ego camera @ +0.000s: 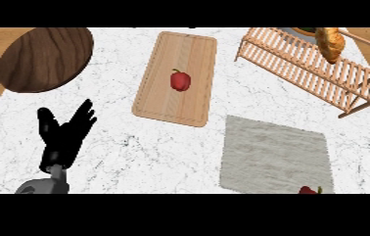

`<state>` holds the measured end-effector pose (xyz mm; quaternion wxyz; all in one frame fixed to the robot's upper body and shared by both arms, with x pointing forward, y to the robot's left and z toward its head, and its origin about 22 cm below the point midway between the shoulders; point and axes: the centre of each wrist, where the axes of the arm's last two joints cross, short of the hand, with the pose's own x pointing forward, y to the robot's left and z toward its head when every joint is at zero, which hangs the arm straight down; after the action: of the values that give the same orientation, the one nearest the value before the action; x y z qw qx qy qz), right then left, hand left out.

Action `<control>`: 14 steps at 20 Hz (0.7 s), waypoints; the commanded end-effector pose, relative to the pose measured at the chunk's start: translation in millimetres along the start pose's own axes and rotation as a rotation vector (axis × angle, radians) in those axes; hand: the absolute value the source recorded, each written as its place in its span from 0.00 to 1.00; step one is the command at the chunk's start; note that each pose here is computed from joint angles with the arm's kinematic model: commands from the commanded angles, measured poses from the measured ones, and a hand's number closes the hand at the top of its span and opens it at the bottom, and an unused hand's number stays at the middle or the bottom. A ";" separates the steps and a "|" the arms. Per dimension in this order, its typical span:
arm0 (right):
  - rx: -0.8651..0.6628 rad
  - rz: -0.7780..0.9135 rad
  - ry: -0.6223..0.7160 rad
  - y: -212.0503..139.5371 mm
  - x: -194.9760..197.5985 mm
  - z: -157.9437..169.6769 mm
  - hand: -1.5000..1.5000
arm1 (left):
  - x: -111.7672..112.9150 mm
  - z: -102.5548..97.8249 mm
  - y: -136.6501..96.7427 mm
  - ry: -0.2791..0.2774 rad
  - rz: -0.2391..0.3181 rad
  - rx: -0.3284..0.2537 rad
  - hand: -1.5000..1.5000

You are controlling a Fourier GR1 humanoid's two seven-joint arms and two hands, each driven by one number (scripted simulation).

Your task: Pick the croissant from the placemat and place it in the tiered shelf

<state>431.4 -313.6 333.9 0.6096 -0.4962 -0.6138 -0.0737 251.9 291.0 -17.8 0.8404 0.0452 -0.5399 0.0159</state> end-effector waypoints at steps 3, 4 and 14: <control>-0.051 -0.243 0.029 -27.2 3.0 -3.9 0.00 | -27.0 12.2 17.8 0.024 0.002 0.016 0.50; -0.044 -0.263 0.048 -23.9 13.9 -1.4 0.00 | -12.0 -3.9 1.9 0.016 0.014 -0.011 0.50; -0.401 -0.298 0.122 -90.2 -16.9 -13.2 0.00 | -15.6 5.4 1.6 0.040 0.025 0.016 0.50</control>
<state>392.3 -360.4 369.4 0.5370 -0.4905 -0.6319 -0.2678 245.2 294.5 -21.6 0.8385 0.0478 -0.5424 0.0223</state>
